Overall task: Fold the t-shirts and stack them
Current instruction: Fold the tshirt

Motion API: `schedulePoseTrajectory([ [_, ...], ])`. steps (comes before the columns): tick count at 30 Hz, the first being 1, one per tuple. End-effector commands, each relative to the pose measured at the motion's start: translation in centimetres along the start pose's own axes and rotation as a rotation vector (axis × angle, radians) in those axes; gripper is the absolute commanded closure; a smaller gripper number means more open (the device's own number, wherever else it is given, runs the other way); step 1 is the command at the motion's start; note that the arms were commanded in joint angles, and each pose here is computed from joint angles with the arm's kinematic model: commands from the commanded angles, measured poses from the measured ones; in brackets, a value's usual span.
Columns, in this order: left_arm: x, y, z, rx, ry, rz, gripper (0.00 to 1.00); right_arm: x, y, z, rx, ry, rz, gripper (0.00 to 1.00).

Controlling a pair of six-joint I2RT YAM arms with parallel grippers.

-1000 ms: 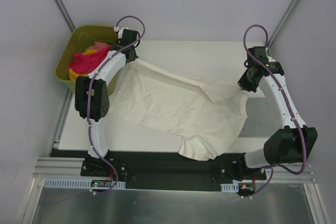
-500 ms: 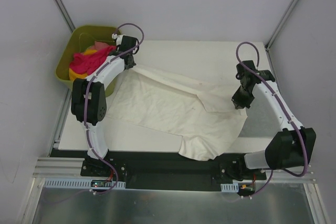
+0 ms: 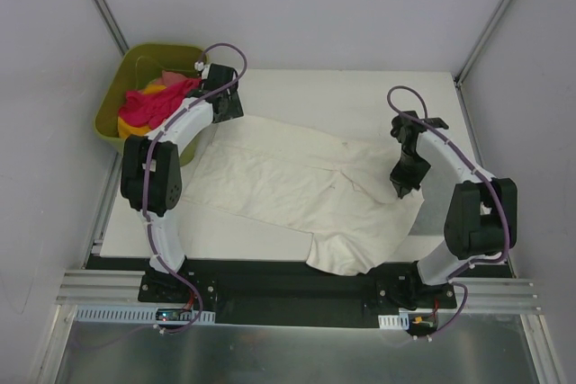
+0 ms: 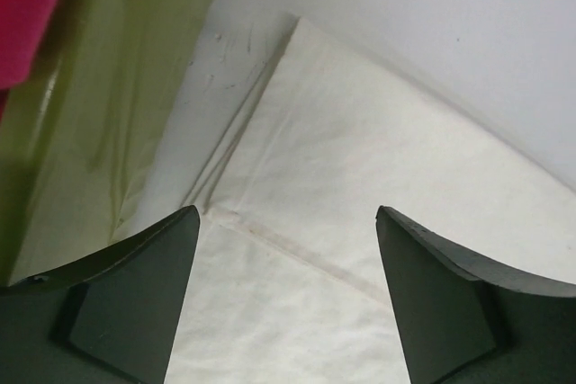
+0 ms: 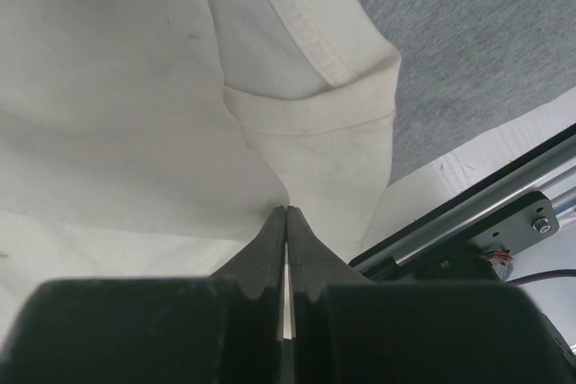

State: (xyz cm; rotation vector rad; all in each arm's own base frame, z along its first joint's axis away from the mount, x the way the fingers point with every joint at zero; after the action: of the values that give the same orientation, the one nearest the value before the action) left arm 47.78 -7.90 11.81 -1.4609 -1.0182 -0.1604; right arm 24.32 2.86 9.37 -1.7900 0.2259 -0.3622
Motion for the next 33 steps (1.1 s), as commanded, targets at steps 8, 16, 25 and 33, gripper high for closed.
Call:
schedulePoseTrajectory([
  [8,-2.5,-5.9,-6.7,-0.246,0.093,0.044,0.01,8.2,-2.6,0.5,-0.049,0.066,-0.171,0.99],
  [16,-4.0,-8.6,-5.2,-0.252,0.077,0.044,0.01,13.0,-1.3,0.1,-0.142,-0.027,-0.230,0.59],
  [25,-6.5,-11.2,0.5,-0.188,0.036,0.033,0.01,9.4,-5.6,1.8,0.023,-0.389,-0.436,0.03],
  [33,-9.8,-11.6,4.4,-0.170,-0.061,0.112,0.01,0.0,-5.0,10.3,0.348,-0.720,-0.393,0.04],
])
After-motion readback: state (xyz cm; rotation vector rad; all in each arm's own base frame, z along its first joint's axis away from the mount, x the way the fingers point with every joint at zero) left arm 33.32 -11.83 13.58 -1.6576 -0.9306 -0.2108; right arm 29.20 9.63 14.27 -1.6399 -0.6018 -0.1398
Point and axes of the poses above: each gripper's point midway between its finger pads, its own y axis out along the fingers, its own z axis along the line the jaws close on, x = y × z, the point moved 1 cm from there along -y, back along the fingers, and after that the axes turned 15 degrees about -y, right-handed, at the moved point
